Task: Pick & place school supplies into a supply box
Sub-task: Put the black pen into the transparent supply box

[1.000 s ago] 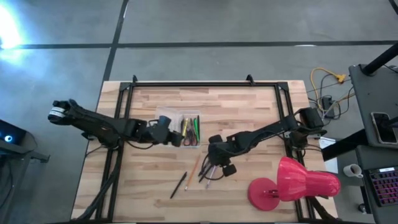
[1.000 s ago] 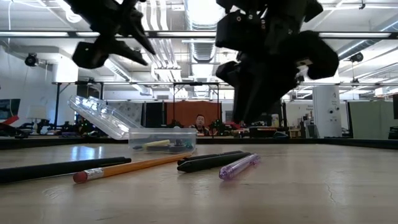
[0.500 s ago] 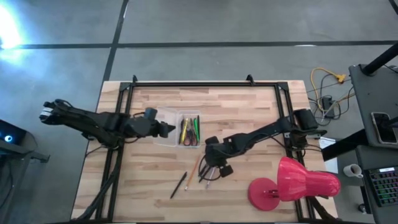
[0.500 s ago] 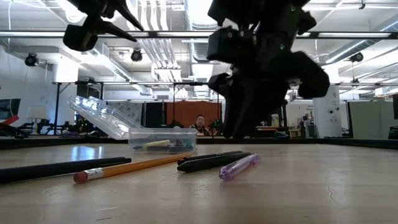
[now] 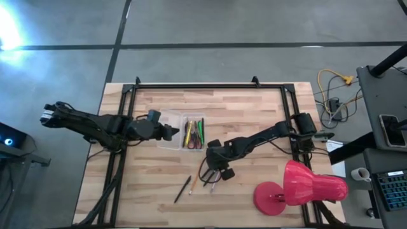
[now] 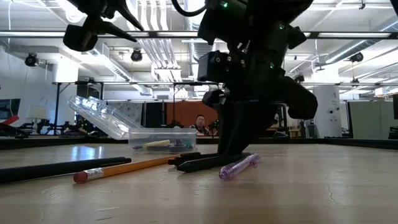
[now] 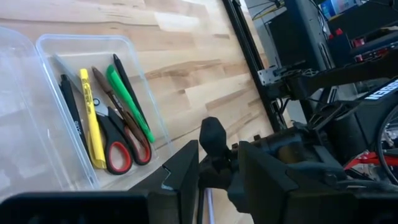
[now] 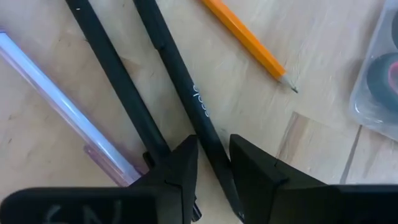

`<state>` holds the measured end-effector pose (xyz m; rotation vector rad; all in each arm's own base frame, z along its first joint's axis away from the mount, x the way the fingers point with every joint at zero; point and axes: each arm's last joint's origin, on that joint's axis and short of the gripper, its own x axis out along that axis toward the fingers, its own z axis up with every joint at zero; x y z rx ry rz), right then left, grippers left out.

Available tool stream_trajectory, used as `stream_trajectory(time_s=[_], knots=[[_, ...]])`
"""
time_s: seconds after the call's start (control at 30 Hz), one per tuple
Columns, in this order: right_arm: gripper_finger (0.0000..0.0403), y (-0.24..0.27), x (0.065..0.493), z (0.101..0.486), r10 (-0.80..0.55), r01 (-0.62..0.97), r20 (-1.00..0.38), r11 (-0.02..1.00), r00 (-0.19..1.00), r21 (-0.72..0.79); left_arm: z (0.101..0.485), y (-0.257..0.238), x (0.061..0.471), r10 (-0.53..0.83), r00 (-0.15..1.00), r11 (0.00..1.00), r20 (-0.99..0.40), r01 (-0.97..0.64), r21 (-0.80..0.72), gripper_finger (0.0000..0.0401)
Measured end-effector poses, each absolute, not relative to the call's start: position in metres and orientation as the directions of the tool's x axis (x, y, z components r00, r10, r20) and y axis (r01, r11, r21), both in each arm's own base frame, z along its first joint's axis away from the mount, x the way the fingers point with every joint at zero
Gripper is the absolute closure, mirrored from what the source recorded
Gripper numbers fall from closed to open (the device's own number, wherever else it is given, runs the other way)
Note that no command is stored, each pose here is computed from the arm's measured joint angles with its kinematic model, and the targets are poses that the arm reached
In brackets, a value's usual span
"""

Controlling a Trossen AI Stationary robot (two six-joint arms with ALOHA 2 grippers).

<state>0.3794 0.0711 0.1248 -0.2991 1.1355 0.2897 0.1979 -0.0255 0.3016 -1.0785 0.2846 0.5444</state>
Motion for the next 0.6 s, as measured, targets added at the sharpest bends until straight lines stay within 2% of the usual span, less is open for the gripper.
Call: stream_trajectory(time_s=[0.23, 0.3, 0.4, 0.5, 0.6], knots=[[0.0379, 0.055, 0.382, 0.133, 0.092, -0.315, -0.947, 0.949, 0.309, -0.01, 0.302, -0.026, 0.198, 0.279, 0.834, 0.359, -0.475, -0.55, -0.754, 0.0303], [0.0384, 0.049, 0.382, 0.137, 0.092, -0.283, -0.958, 0.959, 0.272, 0.012, 0.301, -0.025, 0.198, 0.28, 0.834, 0.359, -0.476, -0.551, -0.753, 0.0303], [0.0386, 0.043, 0.386, 0.15, 0.084, -0.216, -0.955, 0.976, 0.285, 0.021, 0.301, -0.025, 0.198, 0.28, 0.833, 0.359, -0.476, -0.551, -0.753, 0.0303], [0.0387, 0.038, 0.386, 0.181, 0.114, -0.054, -0.934, 0.993, 0.337, 0.102, 0.301, -0.025, 0.198, 0.28, 0.833, 0.359, -0.476, -0.551, -0.753, 0.0303], [0.0387, 0.032, 0.376, 0.21, 0.154, 0.278, -0.912, 0.921, 0.38, 0.271, 0.301, -0.025, 0.198, 0.28, 0.833, 0.359, -0.477, -0.551, -0.753, 0.0303]])
